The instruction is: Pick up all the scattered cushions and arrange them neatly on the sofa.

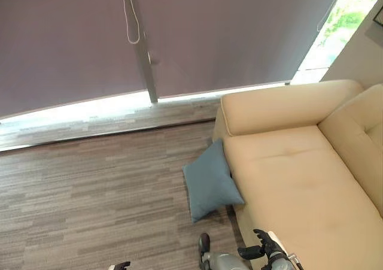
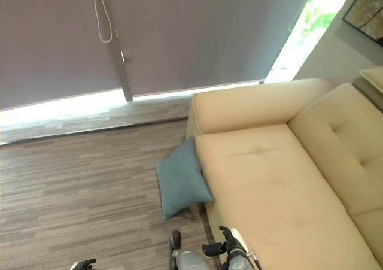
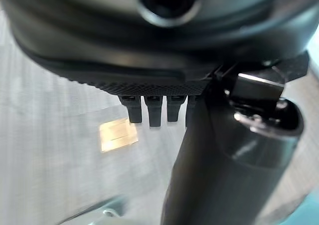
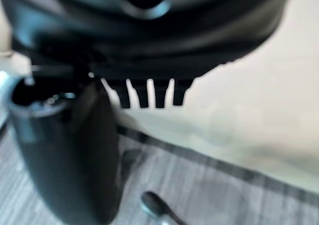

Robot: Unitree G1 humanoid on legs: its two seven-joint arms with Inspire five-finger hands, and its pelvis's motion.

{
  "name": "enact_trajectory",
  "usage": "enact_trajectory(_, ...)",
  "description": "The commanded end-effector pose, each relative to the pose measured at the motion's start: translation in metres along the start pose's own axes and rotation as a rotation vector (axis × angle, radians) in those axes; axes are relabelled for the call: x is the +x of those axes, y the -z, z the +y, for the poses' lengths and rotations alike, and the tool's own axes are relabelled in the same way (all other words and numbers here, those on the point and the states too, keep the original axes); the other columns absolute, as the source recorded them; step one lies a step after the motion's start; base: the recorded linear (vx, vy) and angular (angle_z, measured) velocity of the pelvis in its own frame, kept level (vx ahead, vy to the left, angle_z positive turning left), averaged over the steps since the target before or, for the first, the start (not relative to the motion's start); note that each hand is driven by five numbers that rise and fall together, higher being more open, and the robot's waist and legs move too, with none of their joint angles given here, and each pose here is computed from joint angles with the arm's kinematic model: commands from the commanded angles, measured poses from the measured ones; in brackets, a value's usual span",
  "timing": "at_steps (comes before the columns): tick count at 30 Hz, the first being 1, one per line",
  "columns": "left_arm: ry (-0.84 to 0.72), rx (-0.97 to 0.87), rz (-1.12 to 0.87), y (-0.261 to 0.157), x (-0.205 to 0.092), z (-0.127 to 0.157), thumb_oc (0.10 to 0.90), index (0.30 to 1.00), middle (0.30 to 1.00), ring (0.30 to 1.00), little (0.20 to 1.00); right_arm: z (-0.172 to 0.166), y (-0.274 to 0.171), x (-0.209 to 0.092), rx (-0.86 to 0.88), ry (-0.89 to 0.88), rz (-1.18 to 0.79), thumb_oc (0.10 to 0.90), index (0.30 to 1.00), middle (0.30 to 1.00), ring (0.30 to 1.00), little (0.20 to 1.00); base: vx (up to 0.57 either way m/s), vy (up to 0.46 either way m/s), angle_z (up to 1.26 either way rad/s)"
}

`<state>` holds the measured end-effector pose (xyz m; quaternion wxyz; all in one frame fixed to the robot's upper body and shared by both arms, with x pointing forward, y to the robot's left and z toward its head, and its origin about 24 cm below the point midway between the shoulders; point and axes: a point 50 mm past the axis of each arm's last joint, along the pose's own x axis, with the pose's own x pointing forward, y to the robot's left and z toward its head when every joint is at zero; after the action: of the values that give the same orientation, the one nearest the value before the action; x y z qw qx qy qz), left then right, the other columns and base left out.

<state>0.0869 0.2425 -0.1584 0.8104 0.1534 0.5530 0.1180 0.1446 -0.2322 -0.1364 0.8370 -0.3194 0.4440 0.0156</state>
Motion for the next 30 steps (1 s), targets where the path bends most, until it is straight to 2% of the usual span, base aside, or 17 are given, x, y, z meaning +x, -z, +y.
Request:
enact_trajectory(1, -0.013, 0.052, -0.035, -0.004, 0.001, 0.008, 0.8, 0.9, 0.9, 0.9, 0.9, -0.02, -0.008, 0.003, -0.002, 0.073, -0.045, 0.8, 0.9, 0.9, 0.9, 0.9, 0.15, -0.011, -0.25)
enact_trajectory(11, -0.002, 0.088, 0.014, 0.009, -0.001, 0.003, 0.8, 0.9, 0.9, 0.9, 0.9, -0.033, -0.012, 0.003, 0.018, 0.112, -0.082, 0.8, 0.9, 0.9, 0.9, 0.9, 0.16, 0.087, -0.25)
enact_trajectory(18, -0.022, 0.111, 0.022, 0.015, -0.001, 0.01, 0.8, 0.9, 0.9, 0.9, 0.9, -0.041, -0.042, 0.002, 0.037, 0.138, -0.207, 0.8, 0.9, 0.9, 0.9, 0.9, 0.11, 0.146, -0.25)
enact_trajectory(26, -0.074, 0.069, -0.027, 0.001, 0.001, 0.022, 0.8, 0.9, 0.9, 0.9, 0.9, -0.068, -0.112, -0.005, 0.089, 0.219, -0.465, 0.8, 0.9, 0.9, 0.9, 0.9, -0.02, 0.134, -0.12)
enact_trajectory(27, -0.082, 0.046, -0.066, -0.011, 0.003, 0.022, 0.8, 0.9, 0.9, 0.9, 0.9, -0.079, -0.145, -0.009, 0.126, 0.252, -0.561, 0.8, 0.9, 0.9, 0.9, 0.9, -0.13, 0.098, -0.11)
enact_trajectory(30, -0.088, 0.037, -0.089, -0.019, 0.004, 0.023, 0.8, 0.9, 0.9, 0.9, 0.9, -0.084, -0.159, -0.011, 0.138, 0.268, -0.601, 0.8, 0.9, 0.9, 0.9, 0.9, -0.12, 0.084, -0.12)
